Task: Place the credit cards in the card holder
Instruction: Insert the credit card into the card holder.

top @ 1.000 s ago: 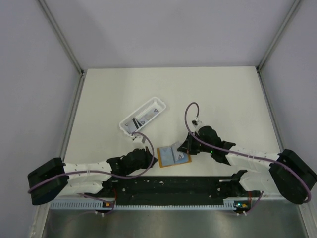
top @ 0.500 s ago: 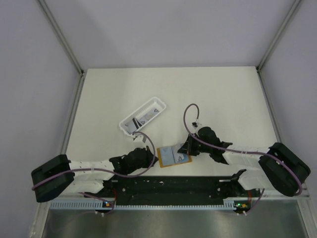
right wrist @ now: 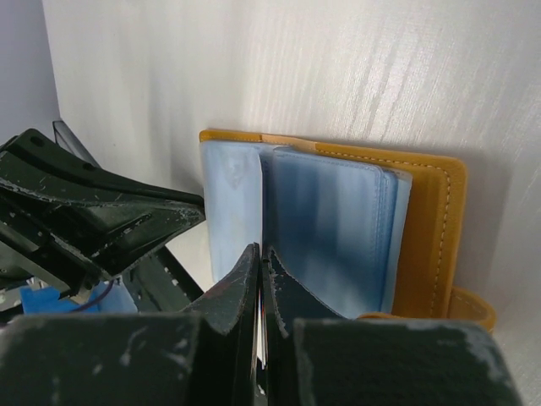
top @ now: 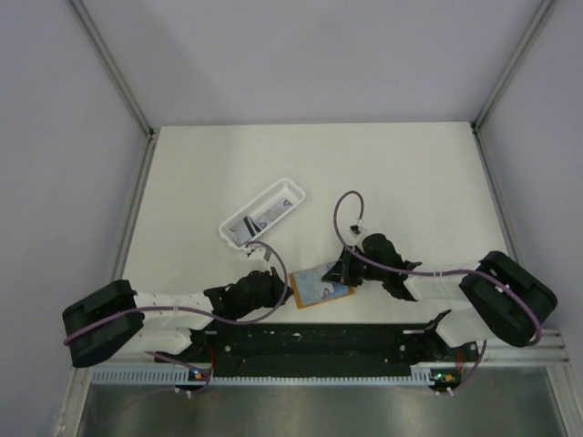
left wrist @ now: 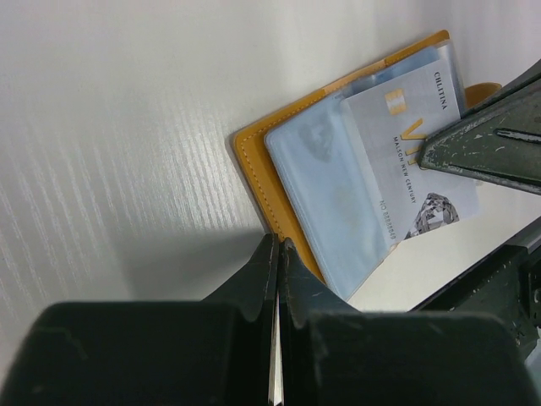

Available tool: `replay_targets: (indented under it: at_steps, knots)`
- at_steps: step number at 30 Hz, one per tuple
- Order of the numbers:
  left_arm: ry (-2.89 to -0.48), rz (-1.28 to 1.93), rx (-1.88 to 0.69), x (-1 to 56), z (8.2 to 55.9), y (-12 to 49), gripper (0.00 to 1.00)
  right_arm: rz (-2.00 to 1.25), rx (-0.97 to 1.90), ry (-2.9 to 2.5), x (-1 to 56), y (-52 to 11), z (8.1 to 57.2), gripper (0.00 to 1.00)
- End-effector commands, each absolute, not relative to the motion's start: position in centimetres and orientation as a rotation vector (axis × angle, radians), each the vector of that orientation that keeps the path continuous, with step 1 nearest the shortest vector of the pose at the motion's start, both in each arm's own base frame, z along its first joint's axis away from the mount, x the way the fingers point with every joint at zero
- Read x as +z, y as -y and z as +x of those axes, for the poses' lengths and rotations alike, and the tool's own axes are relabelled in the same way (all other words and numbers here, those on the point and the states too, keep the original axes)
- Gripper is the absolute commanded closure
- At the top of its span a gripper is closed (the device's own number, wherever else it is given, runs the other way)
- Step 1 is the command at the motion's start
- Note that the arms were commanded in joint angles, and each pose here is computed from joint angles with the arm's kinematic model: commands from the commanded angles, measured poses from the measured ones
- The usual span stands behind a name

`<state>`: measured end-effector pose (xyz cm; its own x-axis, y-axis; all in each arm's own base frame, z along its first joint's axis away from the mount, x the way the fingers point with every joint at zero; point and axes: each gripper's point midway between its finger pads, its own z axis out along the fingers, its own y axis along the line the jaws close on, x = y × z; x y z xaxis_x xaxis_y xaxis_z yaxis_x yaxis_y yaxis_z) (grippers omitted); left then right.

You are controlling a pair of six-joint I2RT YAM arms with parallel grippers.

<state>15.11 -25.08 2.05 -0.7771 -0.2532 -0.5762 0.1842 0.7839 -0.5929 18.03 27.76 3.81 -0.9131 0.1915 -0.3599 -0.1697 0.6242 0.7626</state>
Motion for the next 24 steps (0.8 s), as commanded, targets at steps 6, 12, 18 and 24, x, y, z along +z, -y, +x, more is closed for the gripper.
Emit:
replay_targets:
  at_steps: [6, 12, 18, 24]
  knots:
    - [-2.331, -0.052, -0.858, 1.4, 15.1, 25.5, 1.00, 0.002, 1.253, -2.421, 3.9, -28.0, 17.9, 1.00]
    - [-2.336, -0.043, -0.862, 1.4, 15.1, 25.8, 1.00, 0.023, 1.278, -2.422, 3.6, -28.1, 17.7, 1.00]
    - [-2.339, -0.037, -0.862, 1.3, 15.1, 25.9, 1.00, 0.026, 1.333, -2.424, 3.4, -28.5, 17.4, 1.00]
    - [-2.340, -0.035, -0.867, 1.3, 15.0, 26.0, 1.00, 0.024, 1.362, -2.426, 3.4, -28.9, 17.2, 1.00]
